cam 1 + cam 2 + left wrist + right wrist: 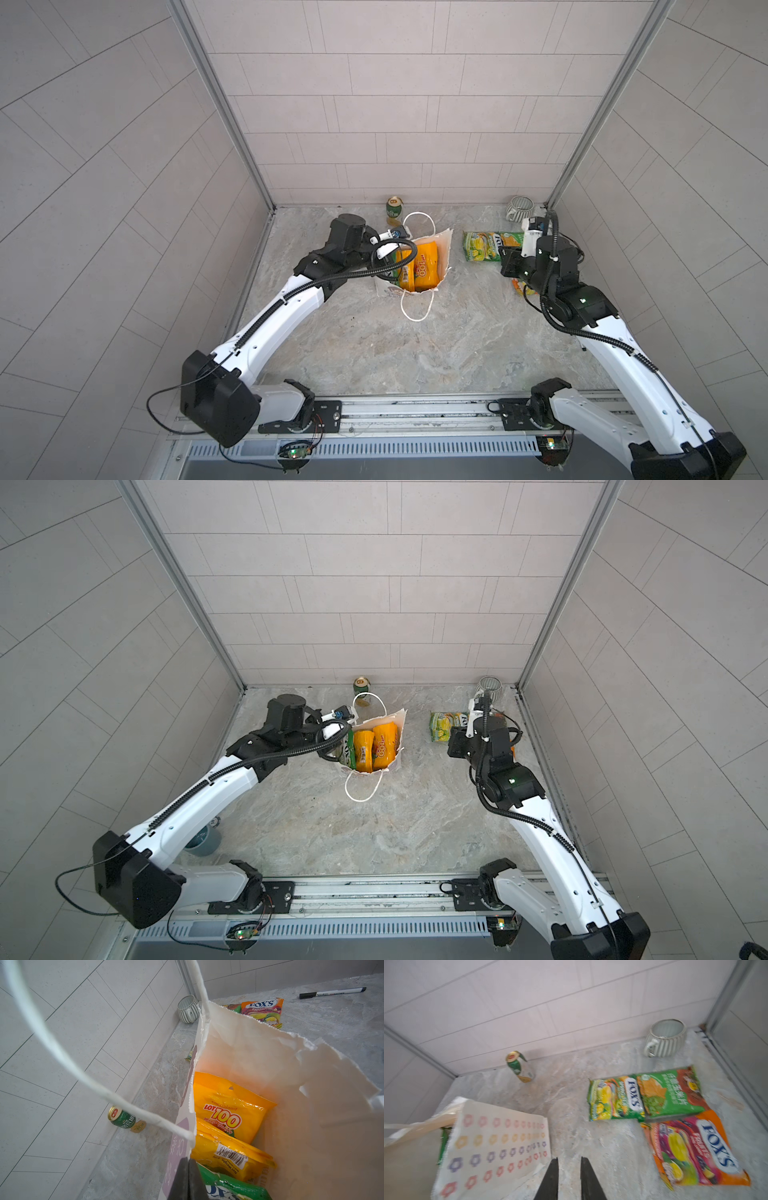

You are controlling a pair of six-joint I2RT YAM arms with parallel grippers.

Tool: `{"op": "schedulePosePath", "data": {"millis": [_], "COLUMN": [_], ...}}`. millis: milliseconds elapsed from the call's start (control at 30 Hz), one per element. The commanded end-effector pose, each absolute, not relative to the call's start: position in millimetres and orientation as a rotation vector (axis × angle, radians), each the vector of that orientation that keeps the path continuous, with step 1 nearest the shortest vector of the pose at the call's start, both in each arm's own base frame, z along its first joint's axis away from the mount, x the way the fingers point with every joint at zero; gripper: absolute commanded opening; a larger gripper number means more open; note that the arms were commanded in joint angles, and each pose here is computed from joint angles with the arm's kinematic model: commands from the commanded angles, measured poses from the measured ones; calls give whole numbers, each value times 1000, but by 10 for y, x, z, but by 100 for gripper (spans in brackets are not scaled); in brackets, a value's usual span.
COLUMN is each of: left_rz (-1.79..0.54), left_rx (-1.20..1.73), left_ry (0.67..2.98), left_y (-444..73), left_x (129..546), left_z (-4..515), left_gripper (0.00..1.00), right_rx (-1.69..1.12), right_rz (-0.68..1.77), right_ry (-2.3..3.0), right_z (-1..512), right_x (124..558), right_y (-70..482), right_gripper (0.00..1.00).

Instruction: Take the snacks out of the paper bag

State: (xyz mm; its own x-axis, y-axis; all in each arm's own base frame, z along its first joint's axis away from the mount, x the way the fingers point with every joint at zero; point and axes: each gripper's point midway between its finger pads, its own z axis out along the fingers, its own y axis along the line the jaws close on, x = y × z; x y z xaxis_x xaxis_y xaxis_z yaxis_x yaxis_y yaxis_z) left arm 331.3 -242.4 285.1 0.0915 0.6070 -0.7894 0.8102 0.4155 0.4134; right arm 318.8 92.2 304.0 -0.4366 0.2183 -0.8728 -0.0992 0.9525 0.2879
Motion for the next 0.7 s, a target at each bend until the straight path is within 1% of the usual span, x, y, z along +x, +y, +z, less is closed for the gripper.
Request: {"op": "schedulePosePath", "data": {"millis": [0, 167, 300, 400, 500, 667], "left_rz": [-299, -302, -319, -326, -327, -320], "left_rx": [1336, 1390, 1413, 1426, 1429, 1443], "left_ry": [1515, 1496, 1469, 1449, 1437, 1429], "left_y": [-2504, -2521, -2542, -2554, -2556, -2563], "left_x": [3097, 2993, 2907, 2840, 2796, 2740], "left_z": [2969, 2954, 2981, 3023, 3046, 3074], "left_gripper": [0, 0, 0, 0, 0, 0], "right_rx": [-66, -273, -347, -370, -356, -314], "right_rz": [421, 497, 524, 539, 505, 518], "right_ry": [1903, 1832, 1840, 1873, 1892, 1929], "right_z": [3352, 3568, 3445, 3318, 3171, 2937], "right_x": [3119, 2850, 2780, 2768, 2771, 2793], "right_y": [1292, 1970, 2357, 2566, 2663, 2745], "right_gripper": [16, 16, 17, 17, 18, 20]}}
